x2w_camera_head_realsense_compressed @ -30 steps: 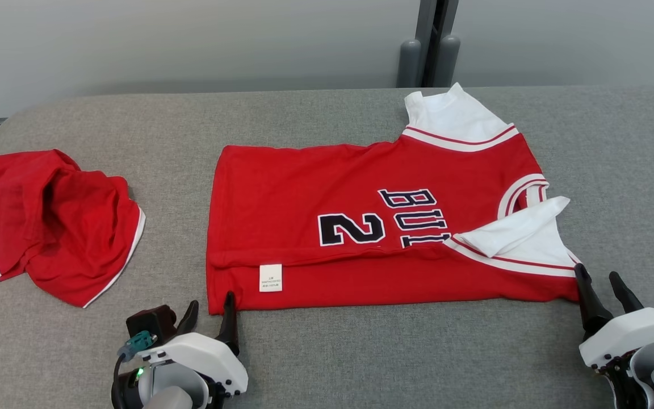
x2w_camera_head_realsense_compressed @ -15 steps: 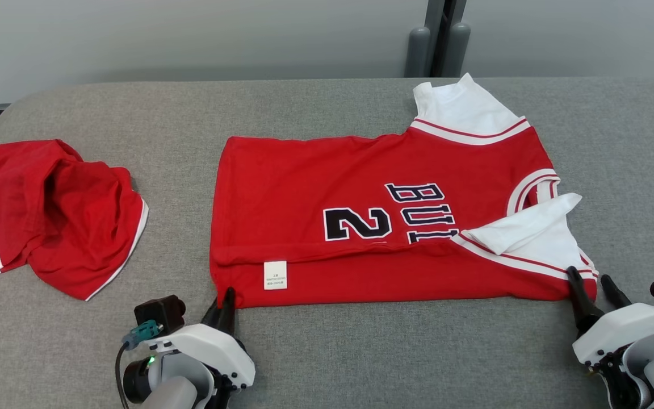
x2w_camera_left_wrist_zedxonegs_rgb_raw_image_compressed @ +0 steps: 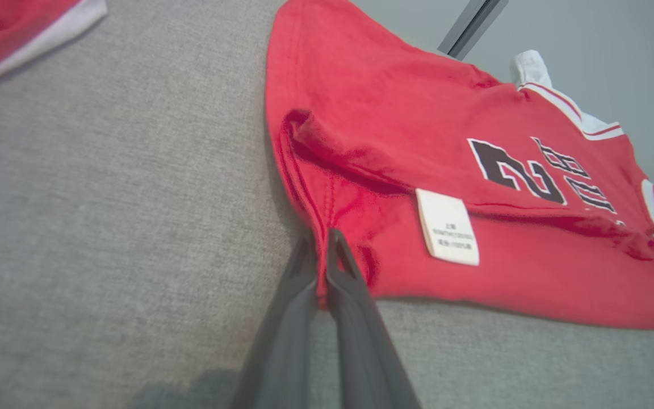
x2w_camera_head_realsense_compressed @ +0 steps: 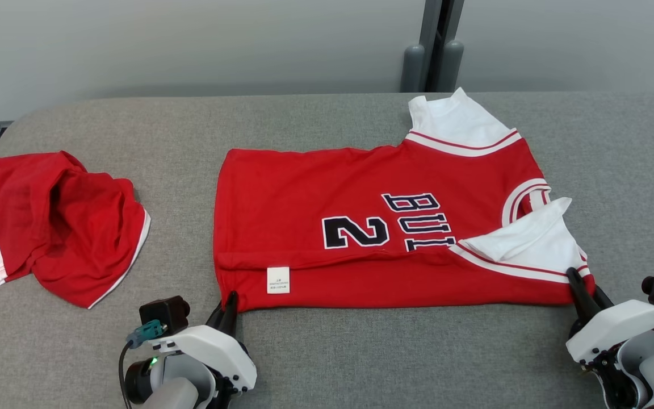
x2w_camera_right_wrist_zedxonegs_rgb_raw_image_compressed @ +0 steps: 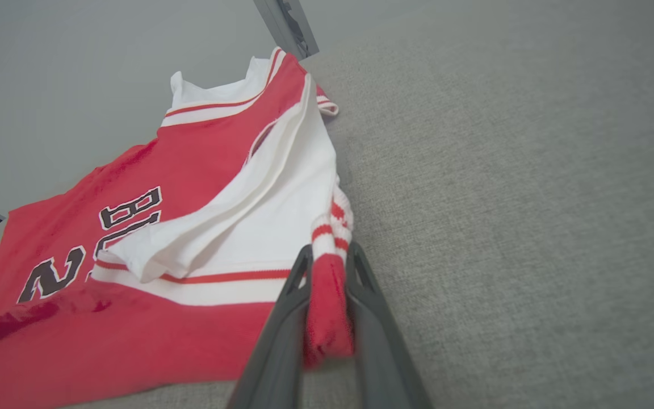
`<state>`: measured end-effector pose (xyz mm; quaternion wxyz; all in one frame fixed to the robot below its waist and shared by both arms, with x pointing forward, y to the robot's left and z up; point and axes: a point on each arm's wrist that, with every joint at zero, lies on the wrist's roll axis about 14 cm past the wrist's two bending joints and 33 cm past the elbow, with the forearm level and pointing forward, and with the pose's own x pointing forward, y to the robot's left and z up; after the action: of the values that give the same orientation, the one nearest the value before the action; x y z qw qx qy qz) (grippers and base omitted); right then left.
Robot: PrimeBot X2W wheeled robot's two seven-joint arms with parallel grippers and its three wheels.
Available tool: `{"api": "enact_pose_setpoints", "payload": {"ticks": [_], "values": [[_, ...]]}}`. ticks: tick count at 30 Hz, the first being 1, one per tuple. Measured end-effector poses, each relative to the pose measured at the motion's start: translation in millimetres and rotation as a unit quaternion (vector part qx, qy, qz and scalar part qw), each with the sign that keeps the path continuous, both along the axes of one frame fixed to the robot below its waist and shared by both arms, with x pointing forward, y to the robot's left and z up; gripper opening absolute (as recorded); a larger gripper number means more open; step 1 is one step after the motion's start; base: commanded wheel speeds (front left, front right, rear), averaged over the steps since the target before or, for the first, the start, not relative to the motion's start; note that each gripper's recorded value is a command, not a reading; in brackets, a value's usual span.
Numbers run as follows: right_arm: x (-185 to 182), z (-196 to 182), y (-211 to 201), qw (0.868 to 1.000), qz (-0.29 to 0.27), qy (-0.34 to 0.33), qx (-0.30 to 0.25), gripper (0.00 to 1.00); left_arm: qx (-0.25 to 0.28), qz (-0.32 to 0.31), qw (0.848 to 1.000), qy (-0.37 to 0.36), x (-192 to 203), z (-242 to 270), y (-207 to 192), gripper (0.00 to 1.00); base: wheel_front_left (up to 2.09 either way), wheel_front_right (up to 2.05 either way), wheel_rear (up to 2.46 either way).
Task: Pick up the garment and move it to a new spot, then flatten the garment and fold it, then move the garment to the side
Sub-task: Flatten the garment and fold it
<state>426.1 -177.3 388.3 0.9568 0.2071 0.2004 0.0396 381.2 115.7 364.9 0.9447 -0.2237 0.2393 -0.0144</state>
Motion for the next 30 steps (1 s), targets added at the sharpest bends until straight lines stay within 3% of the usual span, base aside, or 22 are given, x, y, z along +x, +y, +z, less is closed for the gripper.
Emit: {"api": "enact_pose_setpoints", "payload": {"ticks": [10,30], "values": [[-19.7,9.6,-2.3,1.000,-0.004,0.009,0.024,0.00,0.014,-0.026,1.000,-0.012,-15.0,10.9,6.2,0.00,0.00,0.00,0.00],[-80.1,-11.3,-19.8,0.990,0.016,0.115,0.086,0.00,0.070,-0.081,0.994,0.026,-75.7,5.0,25.3,0.00,0.00,0.00,0.00]]}}
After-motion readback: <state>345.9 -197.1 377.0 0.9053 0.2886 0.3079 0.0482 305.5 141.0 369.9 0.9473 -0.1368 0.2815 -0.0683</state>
